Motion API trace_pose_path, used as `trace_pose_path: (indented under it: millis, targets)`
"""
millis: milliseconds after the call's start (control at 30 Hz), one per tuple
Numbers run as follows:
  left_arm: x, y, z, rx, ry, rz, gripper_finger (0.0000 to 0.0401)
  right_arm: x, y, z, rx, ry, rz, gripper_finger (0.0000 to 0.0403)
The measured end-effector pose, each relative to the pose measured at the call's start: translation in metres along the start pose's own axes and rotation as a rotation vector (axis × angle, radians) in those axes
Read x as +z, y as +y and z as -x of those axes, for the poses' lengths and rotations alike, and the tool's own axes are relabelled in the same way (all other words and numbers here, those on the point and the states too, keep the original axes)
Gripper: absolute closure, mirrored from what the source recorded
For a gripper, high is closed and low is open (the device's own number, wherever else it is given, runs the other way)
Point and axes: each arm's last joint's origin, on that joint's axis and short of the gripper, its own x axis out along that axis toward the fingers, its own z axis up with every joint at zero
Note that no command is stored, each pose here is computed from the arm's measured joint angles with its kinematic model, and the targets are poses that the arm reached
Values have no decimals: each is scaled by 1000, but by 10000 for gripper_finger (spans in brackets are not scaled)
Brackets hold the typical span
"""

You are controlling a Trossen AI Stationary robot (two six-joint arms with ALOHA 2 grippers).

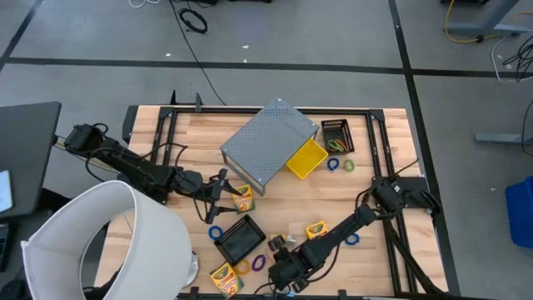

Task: Pick & Place Office Desk Supplies
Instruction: Put the orange rubber band into the top black bin

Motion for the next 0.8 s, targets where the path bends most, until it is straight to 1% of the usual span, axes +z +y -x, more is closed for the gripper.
trace_pose_path:
  millis: [67, 133, 233, 267, 367, 533, 633, 700, 800]
  targets:
    - [0, 0, 0, 0, 0, 0, 151, 0, 0, 0, 7, 0, 4, 298]
    - [0, 0, 0, 0, 0, 0, 151, 0, -1, 0, 14, 1, 1, 319]
    - [0, 0, 0, 0, 0, 0, 151, -1, -2, -1, 38, 6, -18, 376]
    - [0, 0, 0, 0, 0, 1, 151, -1, -4, -1, 47, 8, -33, 389]
    - [0, 0, 0, 0, 1, 5, 151, -1, -7, -1, 68, 11, -78, 396]
    - [0, 0, 0, 0, 0, 6, 151, 0, -7, 5, 60, 19, -159, 400]
    - [0, 0, 0, 0, 0, 5, 151, 5, -3, 16, 9, 45, -177, 401]
    - [0, 0, 0, 0, 0, 5, 151, 12, 2, 29, -29, 40, -185, 401]
    - [0, 0, 0, 0, 0, 5, 151, 19, 9, 49, -88, 70, -202, 401]
